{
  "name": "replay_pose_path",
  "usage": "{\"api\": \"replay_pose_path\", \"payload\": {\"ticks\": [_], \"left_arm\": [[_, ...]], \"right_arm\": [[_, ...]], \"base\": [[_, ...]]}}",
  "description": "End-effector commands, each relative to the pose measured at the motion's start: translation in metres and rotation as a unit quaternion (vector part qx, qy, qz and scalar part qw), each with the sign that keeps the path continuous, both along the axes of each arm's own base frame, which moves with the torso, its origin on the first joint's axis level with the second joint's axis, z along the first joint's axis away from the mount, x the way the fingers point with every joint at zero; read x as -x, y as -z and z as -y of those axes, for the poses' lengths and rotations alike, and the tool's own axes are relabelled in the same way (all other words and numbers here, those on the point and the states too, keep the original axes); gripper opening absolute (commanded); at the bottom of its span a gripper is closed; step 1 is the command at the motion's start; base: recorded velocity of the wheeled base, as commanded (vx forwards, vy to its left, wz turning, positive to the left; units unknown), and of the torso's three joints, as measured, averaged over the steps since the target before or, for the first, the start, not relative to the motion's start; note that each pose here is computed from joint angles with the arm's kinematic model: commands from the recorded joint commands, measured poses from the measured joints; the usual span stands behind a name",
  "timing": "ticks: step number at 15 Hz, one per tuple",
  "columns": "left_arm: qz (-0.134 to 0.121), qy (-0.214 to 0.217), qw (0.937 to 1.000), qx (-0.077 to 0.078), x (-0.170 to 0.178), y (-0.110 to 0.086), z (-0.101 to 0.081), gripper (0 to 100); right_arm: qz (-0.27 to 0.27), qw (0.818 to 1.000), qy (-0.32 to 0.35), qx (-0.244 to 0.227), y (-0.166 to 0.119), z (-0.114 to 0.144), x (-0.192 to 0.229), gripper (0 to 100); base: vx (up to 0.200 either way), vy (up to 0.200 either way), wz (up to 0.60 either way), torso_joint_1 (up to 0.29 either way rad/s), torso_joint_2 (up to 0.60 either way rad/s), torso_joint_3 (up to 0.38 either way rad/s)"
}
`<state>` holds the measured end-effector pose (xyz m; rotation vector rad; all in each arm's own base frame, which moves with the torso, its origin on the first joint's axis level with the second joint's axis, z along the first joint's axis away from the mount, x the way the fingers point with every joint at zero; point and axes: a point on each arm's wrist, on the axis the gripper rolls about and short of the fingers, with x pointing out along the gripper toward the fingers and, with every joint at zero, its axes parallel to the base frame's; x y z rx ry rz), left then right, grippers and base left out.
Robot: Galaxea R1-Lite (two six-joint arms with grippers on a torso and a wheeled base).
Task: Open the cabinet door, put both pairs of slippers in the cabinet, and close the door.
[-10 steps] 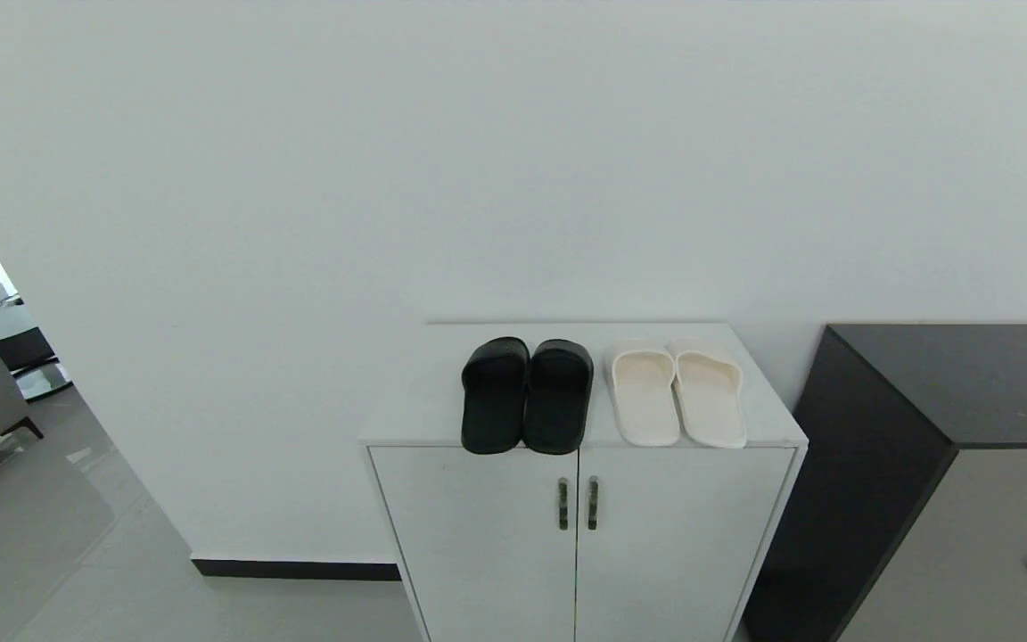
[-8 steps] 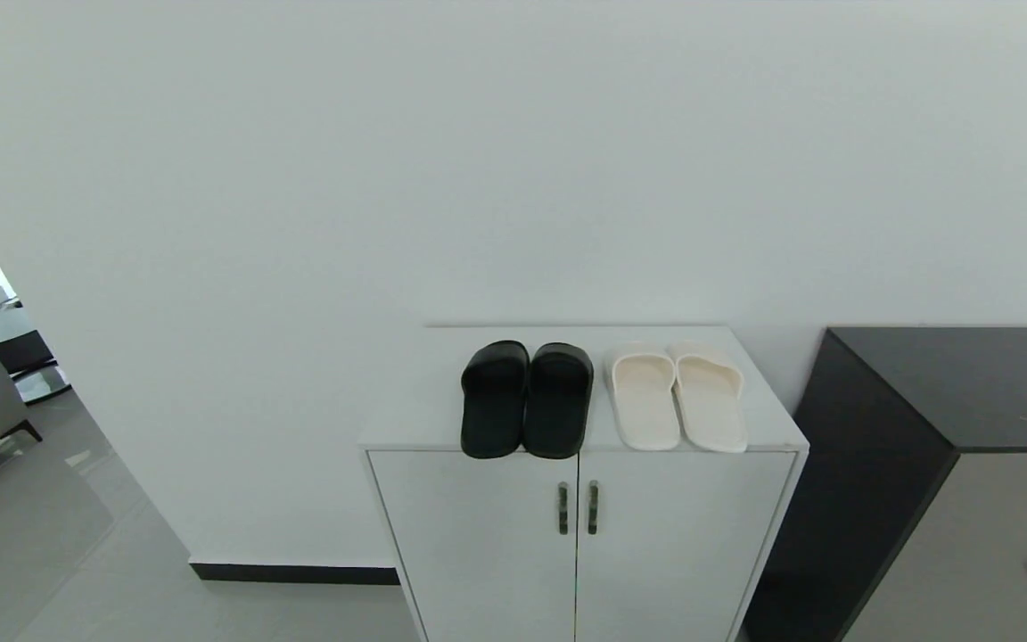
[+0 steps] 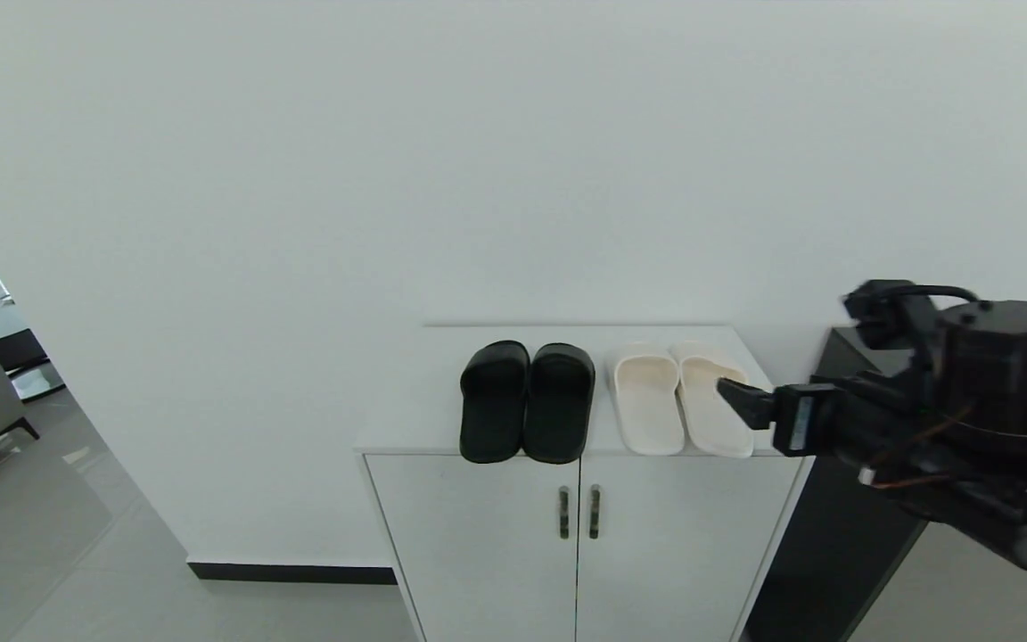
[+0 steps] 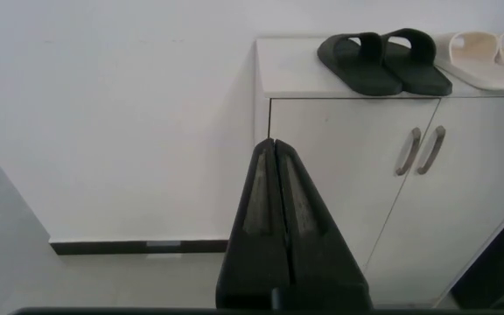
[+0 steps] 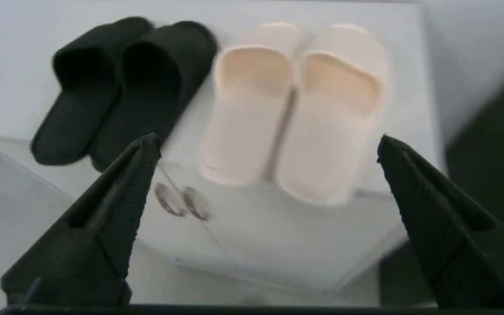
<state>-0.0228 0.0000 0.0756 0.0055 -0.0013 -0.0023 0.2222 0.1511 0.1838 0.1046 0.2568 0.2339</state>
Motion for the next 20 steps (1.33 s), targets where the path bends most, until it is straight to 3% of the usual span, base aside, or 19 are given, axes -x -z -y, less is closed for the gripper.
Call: {"api": "replay_pose_path", "payload": {"ticks": [1,4,16,20], "left_arm": [[0.0,0.0,1.0,0.0,0.0,0.0,0.0,0],[-0.001,0.0,1.0,0.0,0.0,0.0,0.0,0],[-0.001,0.0,1.0,0.007,0.0,0.0,0.0,0],[-0.001,0.0,1.0,0.009,0.0,0.0,0.0,0]], "right_arm": [[-0.031,0.999,0.007,0.016,0.037,-0.045,-0.058,100],[-0.035,0.999,0.02,0.024,0.048,-0.053,-0.074,100],[-0.038,0.995,0.079,0.055,0.113,-0.057,-0.154,100],[-0.024,0.995,0.089,0.045,0.117,-0.06,-0.175,100]], "base": [[0.0,0.0,0.0,0.0,0.0,0.0],[0.2,0.0,0.0,-0.001,0.0,-0.001],[0.0,0.0,0.0,0.0,0.0,0.0],[0.0,0.0,0.0,0.0,0.0,0.0]]}}
